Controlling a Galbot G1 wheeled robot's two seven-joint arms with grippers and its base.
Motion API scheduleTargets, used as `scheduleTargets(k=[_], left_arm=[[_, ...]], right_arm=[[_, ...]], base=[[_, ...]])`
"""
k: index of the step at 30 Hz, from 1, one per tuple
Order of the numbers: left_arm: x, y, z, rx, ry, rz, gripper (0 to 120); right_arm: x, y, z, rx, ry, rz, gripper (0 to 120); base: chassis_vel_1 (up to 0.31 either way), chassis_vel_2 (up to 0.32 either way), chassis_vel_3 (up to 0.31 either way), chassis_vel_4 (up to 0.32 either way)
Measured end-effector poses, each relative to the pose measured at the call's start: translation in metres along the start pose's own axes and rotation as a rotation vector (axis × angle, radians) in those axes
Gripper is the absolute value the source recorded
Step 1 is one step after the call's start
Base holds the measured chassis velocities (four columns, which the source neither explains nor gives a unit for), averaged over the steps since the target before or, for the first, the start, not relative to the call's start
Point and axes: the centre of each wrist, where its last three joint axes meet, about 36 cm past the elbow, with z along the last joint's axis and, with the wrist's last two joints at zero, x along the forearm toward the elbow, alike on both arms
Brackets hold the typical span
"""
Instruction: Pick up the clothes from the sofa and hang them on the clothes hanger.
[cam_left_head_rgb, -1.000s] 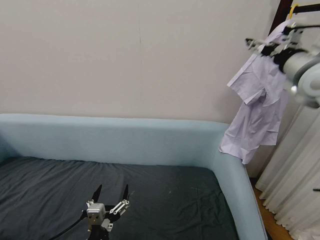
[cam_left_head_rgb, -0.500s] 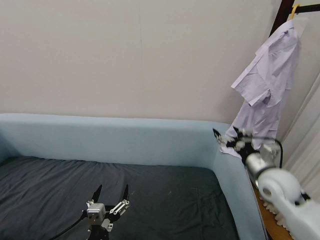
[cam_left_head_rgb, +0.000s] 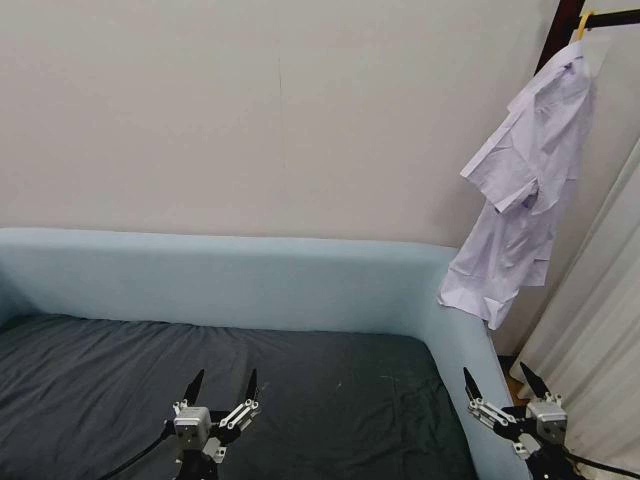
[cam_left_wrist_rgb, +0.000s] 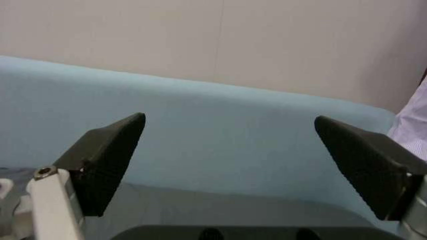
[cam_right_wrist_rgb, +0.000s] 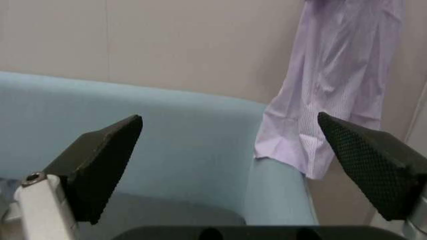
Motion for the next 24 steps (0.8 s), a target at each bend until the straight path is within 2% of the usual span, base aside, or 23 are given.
scheduleTargets(k=[9, 24], left_arm=[[0.0, 0.0, 0.0, 0.0, 0.0, 0.0, 100], [0.0, 0.0, 0.0, 0.0, 0.0, 0.0, 100]], right_arm=[[0.0077, 0.0101, -0.0017, -0.02, -0.013, 0.044, 100], [0.0049, 0.0104, 0.0005, -0.029, -0.012, 0.052, 100]], base=[[0.0, 0.0, 0.0, 0.0], [0.0, 0.0, 0.0, 0.0]])
